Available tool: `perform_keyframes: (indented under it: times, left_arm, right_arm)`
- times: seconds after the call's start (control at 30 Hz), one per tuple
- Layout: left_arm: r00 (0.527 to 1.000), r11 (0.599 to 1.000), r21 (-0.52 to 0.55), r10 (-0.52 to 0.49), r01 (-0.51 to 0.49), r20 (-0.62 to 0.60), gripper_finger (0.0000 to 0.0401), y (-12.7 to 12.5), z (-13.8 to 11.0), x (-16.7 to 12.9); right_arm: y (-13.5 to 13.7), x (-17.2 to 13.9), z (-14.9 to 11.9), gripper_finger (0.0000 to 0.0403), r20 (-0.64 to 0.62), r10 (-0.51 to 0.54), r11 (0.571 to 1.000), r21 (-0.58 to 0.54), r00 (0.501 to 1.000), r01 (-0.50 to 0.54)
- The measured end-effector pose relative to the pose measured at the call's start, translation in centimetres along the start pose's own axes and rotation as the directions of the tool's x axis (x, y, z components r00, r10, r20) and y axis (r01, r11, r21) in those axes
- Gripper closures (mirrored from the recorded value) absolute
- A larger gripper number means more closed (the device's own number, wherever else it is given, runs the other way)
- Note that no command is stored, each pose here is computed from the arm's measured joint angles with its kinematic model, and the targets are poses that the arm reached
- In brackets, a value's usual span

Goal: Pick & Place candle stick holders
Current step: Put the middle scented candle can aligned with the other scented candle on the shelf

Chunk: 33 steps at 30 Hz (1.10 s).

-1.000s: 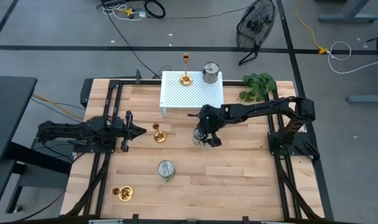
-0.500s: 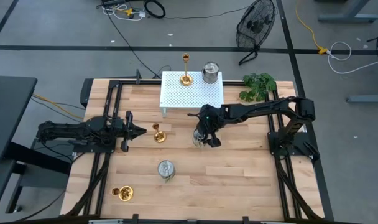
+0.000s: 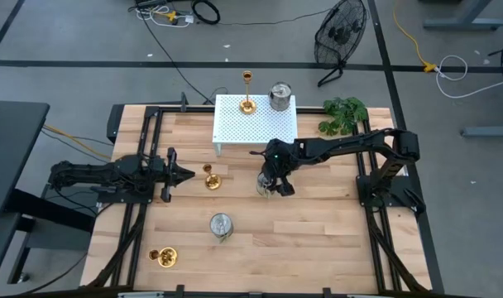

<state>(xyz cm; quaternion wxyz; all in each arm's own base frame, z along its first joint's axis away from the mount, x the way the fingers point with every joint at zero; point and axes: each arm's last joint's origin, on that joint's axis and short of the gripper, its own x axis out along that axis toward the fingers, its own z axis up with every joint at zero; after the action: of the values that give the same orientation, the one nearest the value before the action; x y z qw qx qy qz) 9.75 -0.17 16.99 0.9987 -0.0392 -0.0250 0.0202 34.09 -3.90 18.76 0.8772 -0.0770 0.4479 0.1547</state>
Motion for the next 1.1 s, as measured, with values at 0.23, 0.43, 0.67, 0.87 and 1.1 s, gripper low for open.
perform_keyframes:
  times: [0.23, 0.43, 0.67, 0.87, 1.1]
  left_arm:
    - [1.000, 1.000, 0.000, 0.000, 0.000, 0.000, 0.0369, 0.0, 0.0, 0.0]
    - [1.000, 1.000, 0.000, -0.001, 0.001, 0.000, 0.0369, 0.0, 0.0, 0.0]
    - [1.000, 1.000, 0.000, 0.000, 0.000, 0.000, 0.0369, 0.0, 0.0, 0.0]
    - [1.000, 1.000, 0.000, 0.000, 0.000, 0.000, 0.0369, 0.0, 0.0, 0.0]
    - [1.000, 1.000, 0.000, 0.000, 0.000, 0.000, 0.0369, 0.0, 0.0, 0.0]
  right_arm:
    - [0.0, 0.0, 0.0, 0.0045, 0.000, 0.000, 1.000, 0.000, 1.000, 0.000]
    - [0.1, -0.3, 0.0, 0.0042, -0.006, 0.000, 1.000, 0.001, 1.000, 0.000]
    - [0.4, -2.6, 0.5, 0.0044, 0.031, -0.026, 1.000, 0.013, 0.999, 0.025]
    - [0.4, -4.8, 0.5, 0.0044, 0.051, -0.050, 0.996, 0.072, 0.997, 0.046]
    - [-0.1, -7.7, 0.9, 0.0044, -0.003, -0.069, 0.986, 0.151, 0.998, 0.068]
